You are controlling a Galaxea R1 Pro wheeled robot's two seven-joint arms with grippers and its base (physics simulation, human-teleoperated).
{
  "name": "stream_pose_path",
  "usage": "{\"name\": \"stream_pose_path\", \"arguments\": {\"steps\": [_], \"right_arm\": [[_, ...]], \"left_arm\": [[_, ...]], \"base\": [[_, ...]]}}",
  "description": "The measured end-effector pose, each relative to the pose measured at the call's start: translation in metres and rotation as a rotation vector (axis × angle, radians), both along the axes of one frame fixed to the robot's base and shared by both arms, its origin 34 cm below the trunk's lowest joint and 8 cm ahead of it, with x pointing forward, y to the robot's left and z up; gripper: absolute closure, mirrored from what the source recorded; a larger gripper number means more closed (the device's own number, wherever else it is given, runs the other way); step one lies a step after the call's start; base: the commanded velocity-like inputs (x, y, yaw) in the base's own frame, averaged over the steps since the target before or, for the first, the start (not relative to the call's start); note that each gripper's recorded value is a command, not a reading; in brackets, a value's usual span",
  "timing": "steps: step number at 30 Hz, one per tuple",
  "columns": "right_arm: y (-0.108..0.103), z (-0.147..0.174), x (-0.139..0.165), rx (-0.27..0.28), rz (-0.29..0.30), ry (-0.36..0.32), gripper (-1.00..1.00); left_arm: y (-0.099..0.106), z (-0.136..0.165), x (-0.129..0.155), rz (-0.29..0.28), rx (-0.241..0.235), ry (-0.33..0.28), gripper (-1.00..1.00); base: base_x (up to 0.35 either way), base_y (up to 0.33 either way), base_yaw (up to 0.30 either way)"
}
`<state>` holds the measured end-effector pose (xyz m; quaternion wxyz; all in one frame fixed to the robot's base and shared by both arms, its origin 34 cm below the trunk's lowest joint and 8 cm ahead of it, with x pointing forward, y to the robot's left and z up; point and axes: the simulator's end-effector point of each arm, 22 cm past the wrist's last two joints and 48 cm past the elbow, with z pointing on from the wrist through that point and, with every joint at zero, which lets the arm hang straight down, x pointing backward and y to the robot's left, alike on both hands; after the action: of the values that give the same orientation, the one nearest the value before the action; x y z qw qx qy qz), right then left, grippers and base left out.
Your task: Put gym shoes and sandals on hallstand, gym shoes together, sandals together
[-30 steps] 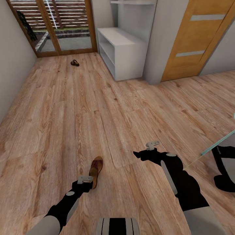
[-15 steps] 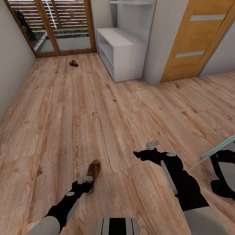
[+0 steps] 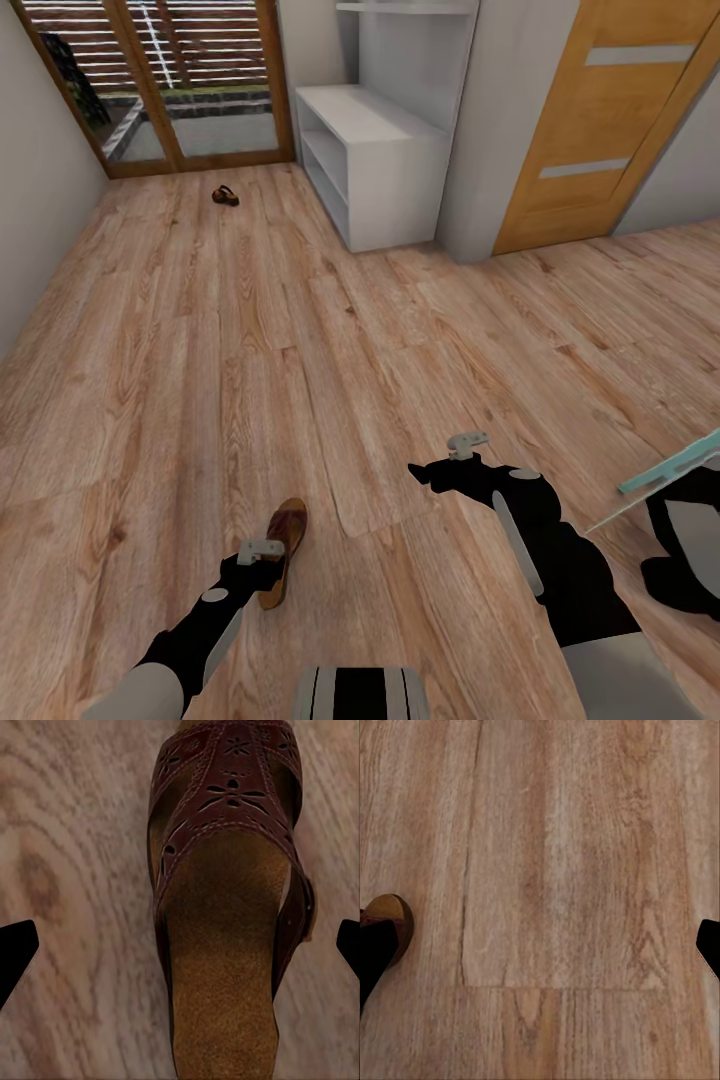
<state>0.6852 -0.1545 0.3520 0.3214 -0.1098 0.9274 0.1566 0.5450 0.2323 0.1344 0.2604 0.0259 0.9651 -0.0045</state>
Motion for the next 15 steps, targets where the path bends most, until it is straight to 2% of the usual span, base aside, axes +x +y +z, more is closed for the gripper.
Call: {"name": "stream_pose_path", "arguments": {"steps": [12,15], "right_arm": [[0.0007,0.0005,0.0003,0.002,-0.001,-0.001,-1.0],[0.0009,-0.0075,-0.0015,0.002,-0.001,0.011,-1.0]], "left_arm": [[-0.0022,0.0,-0.0003,-0.005,-0.006,-0.002,-1.0],[-0.0026,-0.0066,-0.0053,-0.005,-0.008,0.012,-1.0]], "base": [[0.019,0.0,0.0],[0.0,0.0,0.0]]}}
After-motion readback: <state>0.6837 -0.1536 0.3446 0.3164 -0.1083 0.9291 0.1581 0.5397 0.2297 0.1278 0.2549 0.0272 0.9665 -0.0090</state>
